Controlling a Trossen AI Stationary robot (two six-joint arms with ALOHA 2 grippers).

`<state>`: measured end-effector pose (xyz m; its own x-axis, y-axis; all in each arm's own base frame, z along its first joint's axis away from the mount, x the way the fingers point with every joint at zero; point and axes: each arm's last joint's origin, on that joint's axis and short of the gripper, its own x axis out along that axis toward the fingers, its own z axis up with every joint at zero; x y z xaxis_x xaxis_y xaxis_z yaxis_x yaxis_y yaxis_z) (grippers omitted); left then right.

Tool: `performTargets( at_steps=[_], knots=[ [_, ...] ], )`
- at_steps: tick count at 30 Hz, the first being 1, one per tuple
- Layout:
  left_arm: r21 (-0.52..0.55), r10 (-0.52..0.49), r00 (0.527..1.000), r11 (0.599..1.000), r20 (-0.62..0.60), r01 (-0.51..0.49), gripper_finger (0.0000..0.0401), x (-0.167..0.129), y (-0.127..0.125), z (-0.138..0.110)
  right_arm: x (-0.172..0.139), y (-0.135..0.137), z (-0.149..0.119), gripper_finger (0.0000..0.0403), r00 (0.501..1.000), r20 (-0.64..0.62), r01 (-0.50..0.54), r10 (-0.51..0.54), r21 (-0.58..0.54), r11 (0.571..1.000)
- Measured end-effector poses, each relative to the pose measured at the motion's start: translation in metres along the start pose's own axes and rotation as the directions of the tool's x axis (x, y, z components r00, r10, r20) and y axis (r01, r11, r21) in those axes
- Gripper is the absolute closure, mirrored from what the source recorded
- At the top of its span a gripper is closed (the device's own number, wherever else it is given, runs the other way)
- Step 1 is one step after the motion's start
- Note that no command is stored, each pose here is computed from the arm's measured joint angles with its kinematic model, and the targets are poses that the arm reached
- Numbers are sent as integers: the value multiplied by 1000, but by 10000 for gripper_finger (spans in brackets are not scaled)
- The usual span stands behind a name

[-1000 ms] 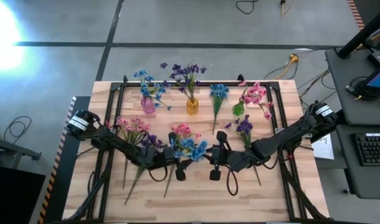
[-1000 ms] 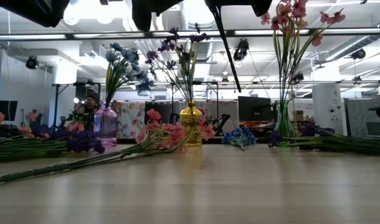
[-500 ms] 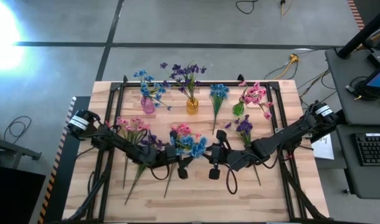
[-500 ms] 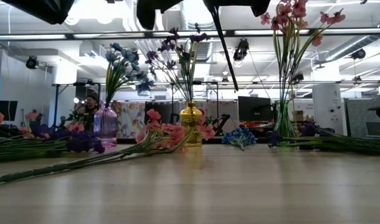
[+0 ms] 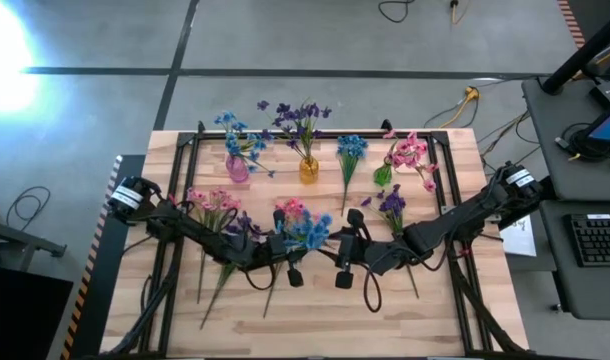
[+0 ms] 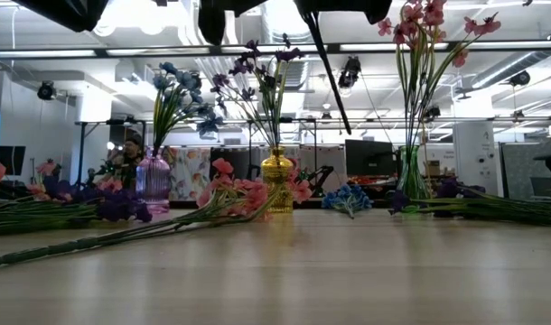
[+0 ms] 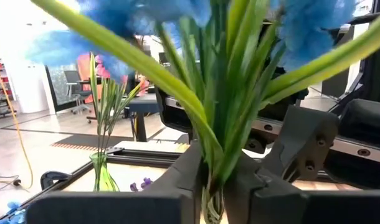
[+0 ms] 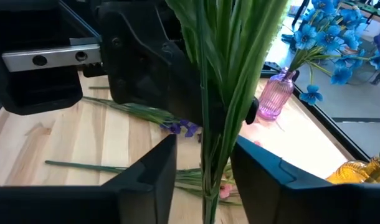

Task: Sort flowers into vase by color
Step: Put the left blue flowers into the violet vase

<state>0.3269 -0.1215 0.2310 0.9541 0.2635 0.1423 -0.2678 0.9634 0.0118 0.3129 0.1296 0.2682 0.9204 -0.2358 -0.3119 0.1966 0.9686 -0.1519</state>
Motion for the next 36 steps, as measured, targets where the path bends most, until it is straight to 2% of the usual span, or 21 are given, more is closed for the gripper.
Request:
performTargets(
  at_steps=[4,9,14,17,26,36],
  knots=[
    [0,1,1000,1000,-1,-1,397,0,0,0,0,0,0,239,1000,-2,0,0,4,1000],
    [-4,6,1000,1000,5,-6,400,-1,1,3,-3,-1,3,215,1000,6,-4,3,29,1000],
    [3,104,995,995,-8,-104,401,-3,4,8,-4,-1,3,185,1000,6,-3,3,33,999],
    [15,121,993,993,-18,-120,401,-6,6,14,-6,-2,5,166,1000,12,-5,5,37,999],
    [52,160,982,986,-100,-156,401,-21,19,41,-20,-12,15,129,1000,29,-8,6,73,997],
    [72,239,962,970,-133,-231,401,-47,47,82,-24,-15,16,121,1000,13,-6,5,69,998]
  ],
)
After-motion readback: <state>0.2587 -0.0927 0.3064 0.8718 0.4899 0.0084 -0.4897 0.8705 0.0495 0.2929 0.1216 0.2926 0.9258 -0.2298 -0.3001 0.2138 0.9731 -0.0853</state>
